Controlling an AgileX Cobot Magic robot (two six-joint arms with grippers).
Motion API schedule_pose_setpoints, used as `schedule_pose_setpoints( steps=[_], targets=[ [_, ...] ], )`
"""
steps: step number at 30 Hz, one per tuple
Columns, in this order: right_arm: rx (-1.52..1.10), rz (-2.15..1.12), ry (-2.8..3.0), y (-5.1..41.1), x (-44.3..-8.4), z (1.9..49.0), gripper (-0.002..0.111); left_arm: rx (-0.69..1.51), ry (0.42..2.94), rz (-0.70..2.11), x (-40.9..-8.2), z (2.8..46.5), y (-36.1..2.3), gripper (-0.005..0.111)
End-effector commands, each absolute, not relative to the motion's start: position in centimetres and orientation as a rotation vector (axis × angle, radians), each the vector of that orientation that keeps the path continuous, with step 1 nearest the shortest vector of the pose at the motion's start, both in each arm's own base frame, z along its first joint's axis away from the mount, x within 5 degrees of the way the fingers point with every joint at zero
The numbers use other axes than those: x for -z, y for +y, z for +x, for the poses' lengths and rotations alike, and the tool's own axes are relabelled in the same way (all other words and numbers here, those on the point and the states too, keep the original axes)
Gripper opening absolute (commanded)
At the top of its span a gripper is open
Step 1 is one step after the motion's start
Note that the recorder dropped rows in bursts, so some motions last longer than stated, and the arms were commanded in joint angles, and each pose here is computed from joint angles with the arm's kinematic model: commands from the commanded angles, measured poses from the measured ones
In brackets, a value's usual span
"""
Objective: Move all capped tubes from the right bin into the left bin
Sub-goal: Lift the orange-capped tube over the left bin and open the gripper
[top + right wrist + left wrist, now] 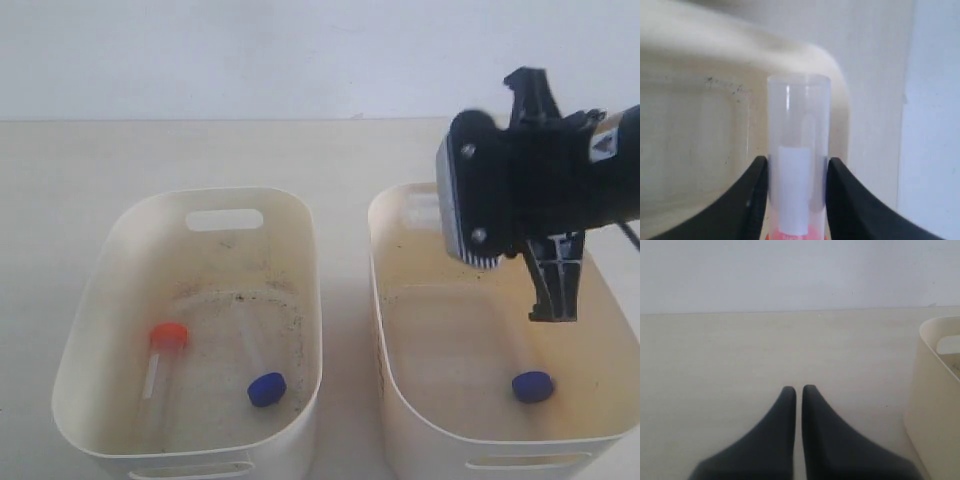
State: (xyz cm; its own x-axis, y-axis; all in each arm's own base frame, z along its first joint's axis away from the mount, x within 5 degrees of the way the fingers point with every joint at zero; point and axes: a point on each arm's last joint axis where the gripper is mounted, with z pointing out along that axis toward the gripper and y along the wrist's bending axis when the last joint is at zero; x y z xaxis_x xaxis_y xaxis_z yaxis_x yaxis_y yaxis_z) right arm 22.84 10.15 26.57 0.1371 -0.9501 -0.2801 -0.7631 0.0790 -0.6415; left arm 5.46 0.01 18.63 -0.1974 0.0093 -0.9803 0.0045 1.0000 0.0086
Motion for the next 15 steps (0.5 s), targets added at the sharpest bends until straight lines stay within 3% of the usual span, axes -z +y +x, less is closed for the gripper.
schedule_pose_setpoints(
  steps=[1, 9, 15],
  targets=[
    [0.032, -1.319, 1.757, 10.6, -30.1, 20.5, 0.0, 0.008, 1.76, -0.002, -18.8, 5.5, 0.0, 0.004],
    [-0.776, -0.714, 1.84, 14.5, -33.0, 18.0, 0.0, 0.008, 1.76, -0.002, -18.8, 5.5, 0.0, 0.004],
    [-1.071, -0.42, 1.917, 17.4, -32.6, 18.1, 0.0, 0.008, 1.76, -0.002, -18.8, 5.5, 0.0, 0.004]
  ],
)
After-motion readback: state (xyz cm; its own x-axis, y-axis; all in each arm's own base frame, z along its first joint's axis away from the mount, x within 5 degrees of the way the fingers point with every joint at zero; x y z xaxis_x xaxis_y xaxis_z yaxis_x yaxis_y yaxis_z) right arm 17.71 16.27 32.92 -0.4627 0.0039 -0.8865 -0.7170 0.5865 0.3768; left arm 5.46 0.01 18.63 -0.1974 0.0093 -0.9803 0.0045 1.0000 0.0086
